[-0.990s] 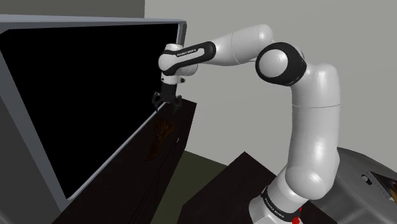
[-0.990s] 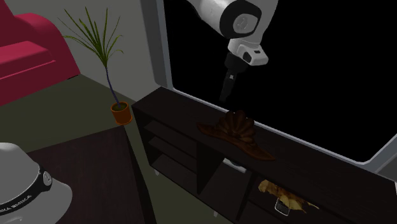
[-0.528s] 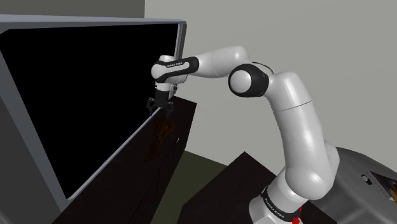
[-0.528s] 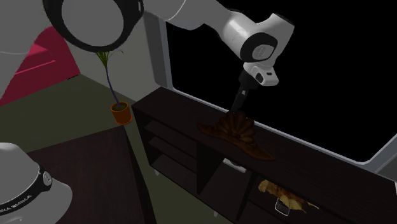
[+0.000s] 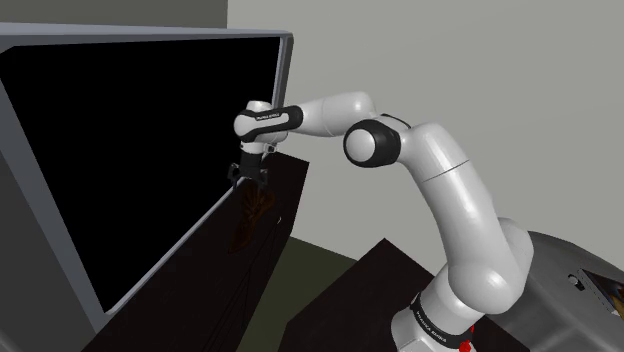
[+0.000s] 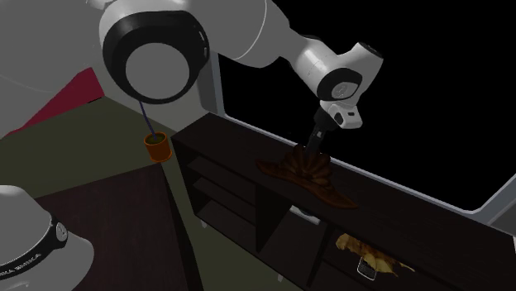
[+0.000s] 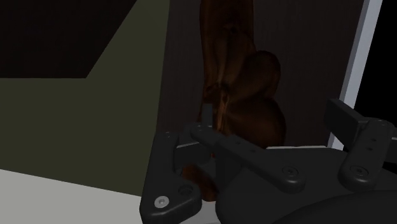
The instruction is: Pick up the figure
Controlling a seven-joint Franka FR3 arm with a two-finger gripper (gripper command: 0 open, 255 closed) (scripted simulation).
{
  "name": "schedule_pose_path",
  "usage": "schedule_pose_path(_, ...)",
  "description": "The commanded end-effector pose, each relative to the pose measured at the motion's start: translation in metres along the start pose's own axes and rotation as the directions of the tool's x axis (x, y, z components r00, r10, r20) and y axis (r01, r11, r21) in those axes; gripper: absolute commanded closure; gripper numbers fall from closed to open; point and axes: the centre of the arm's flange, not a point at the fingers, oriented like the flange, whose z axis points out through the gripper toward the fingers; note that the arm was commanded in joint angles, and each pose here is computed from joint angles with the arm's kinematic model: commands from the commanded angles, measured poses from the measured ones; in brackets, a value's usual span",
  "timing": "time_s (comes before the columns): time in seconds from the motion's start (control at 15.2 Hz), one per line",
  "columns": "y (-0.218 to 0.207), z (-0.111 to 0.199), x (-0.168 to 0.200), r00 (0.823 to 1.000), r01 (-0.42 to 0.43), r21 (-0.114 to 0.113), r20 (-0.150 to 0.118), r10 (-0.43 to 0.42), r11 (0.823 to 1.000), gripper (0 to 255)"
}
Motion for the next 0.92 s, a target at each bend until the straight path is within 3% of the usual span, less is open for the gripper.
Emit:
schedule_pose_path(0.0, -0.0010, 0.0126, 0.0044, 1.000, 0.000, 0.001, 0.000, 0.000, 1.000, 0)
schedule_pose_path(0.13, -0.0010, 0.0126, 0.0044, 1.000, 0.000, 0.001, 0.000, 0.000, 1.000, 0)
schedule_pose_path(0.2, -0.0014, 0.0128, 0.0043, 1.000, 0.000, 0.000, 0.000, 0.000, 1.000, 255)
schedule_pose_path(0.86, -0.0008, 0.0075, 0.0028, 1.000, 0.000, 0.001, 0.000, 0.000, 1.000, 255)
